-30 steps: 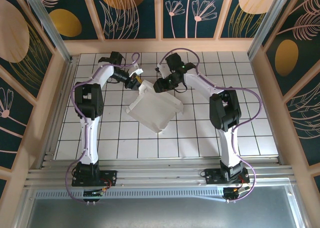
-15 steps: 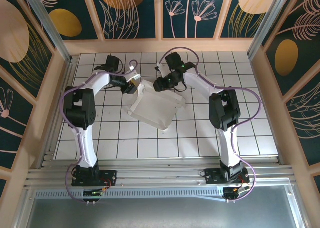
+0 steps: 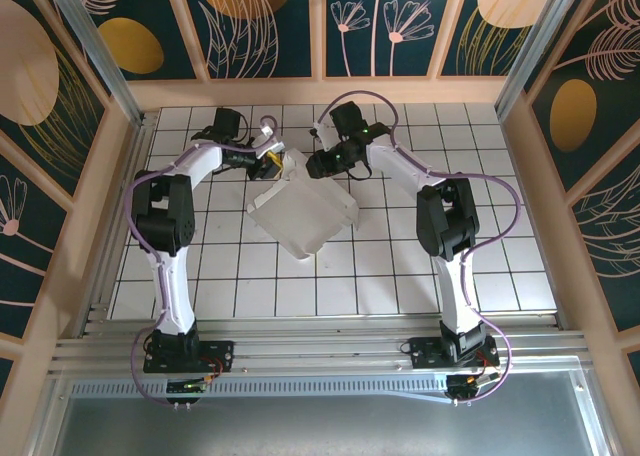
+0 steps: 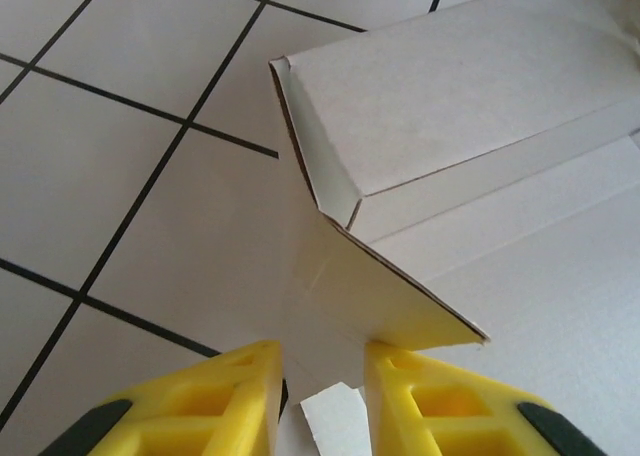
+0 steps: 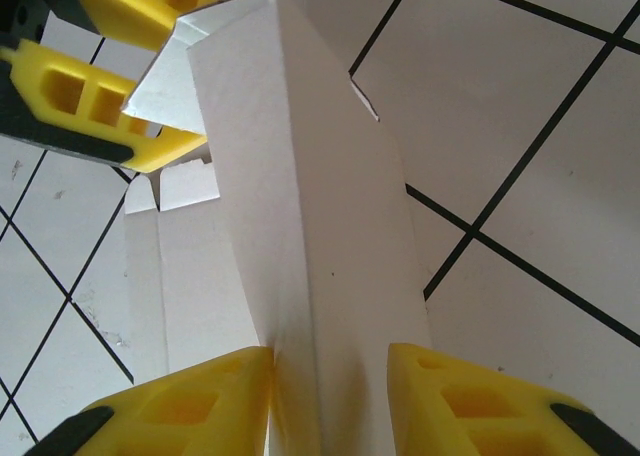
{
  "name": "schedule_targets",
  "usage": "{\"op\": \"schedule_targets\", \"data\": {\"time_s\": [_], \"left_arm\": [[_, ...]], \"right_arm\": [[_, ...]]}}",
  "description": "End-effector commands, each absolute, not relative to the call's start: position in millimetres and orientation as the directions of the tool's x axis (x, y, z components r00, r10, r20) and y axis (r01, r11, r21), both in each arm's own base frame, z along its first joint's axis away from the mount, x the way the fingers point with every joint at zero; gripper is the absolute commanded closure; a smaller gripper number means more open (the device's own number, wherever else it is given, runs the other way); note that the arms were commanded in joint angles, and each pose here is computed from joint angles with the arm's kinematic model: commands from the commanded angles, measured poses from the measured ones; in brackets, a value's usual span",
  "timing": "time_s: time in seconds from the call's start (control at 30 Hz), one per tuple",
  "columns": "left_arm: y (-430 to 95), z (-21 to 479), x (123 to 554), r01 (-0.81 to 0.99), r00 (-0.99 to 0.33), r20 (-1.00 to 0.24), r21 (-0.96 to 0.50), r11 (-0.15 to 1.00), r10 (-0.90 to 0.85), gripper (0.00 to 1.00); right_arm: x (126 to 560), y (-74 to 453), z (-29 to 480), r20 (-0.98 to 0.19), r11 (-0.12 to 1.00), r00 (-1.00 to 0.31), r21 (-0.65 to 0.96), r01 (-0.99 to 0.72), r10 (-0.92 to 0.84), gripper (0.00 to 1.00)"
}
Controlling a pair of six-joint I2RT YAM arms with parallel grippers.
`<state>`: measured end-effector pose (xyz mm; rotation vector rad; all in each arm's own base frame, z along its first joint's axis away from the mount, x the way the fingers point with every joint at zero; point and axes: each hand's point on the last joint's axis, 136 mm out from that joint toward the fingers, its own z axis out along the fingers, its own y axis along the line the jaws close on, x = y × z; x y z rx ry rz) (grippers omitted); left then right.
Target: Fold the paper box
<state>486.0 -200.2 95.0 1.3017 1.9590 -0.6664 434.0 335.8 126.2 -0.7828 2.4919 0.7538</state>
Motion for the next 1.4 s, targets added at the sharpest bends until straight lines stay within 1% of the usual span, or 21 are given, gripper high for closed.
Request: {"op": "schedule_targets", "data": {"time_s": [0.0, 0.17, 0.33, 0.4, 0.43, 0.47, 0.6, 0.77, 0.83, 1.07, 1.37], "left_arm": [[-219.8, 94.1, 467.3, 0.958, -0.245, -0.787, -0.106, 0.267, 0.566, 0.74], [-237.1, 109.5, 456.0, 0.974, -0.221, -0.828, -0.159, 0.162, 0.515, 0.78], [-249.0, 94.0, 466.2, 0.977, -0.212, -0.785, -0.149, 0.154, 0.582, 0.78], [-251.6, 88.4, 465.3, 0.979, -0.202, -0.77, -0.16, 0.123, 0.605, 0.78], [-253.5, 89.0, 466.2, 0.985, -0.173, -0.77, -0.145, 0.096, 0.614, 0.79], [-252.9, 87.0, 464.3, 0.983, -0.183, -0.761, -0.161, 0.091, 0.622, 0.81], [-256.4, 87.2, 472.7, 0.986, -0.164, -0.762, -0.138, 0.09, 0.627, 0.86], [-266.7, 100.2, 470.6, 0.993, -0.115, -0.808, -0.113, 0.039, 0.578, 0.94], [-271.8, 102.4, 469.3, 0.993, -0.112, -0.826, -0.119, 0.023, 0.553, 0.95], [-290.9, 95.1, 479.1, 0.991, -0.124, -0.822, -0.125, 0.037, 0.556, 0.95], [-301.4, 75.9, 481.2, 0.99, -0.137, -0.813, -0.137, 0.044, 0.566, 0.95]], "right_arm": [[425.6, 330.6, 85.1, -0.443, 0.721, -0.784, 0.35, -0.598, -0.435, 0.64], [427.4, 334.2, 84.4, -0.445, 0.714, -0.784, 0.362, -0.6, -0.434, 0.65], [427.5, 338.0, 86.6, -0.456, 0.694, -0.776, 0.377, -0.613, -0.437, 0.67], [427.9, 339.7, 87.8, -0.461, 0.684, -0.771, 0.384, -0.62, -0.44, 0.67], [428.1, 340.8, 88.1, -0.463, 0.68, -0.769, 0.387, -0.622, -0.44, 0.67], [428.8, 341.6, 89.0, -0.464, 0.676, -0.769, 0.392, -0.624, -0.44, 0.68], [430.0, 344.9, 89.8, -0.466, 0.667, -0.769, 0.405, -0.626, -0.438, 0.69], [432.2, 345.5, 93.2, -0.476, 0.667, -0.763, 0.398, -0.63, -0.437, 0.7], [433.0, 344.6, 94.6, -0.481, 0.667, -0.761, 0.395, -0.632, -0.437, 0.71], [433.6, 347.0, 95.4, -0.491, 0.66, -0.758, 0.403, -0.635, -0.429, 0.76], [434.9, 347.9, 99.3, -0.508, 0.655, -0.749, 0.399, -0.642, -0.425, 0.77]]}}
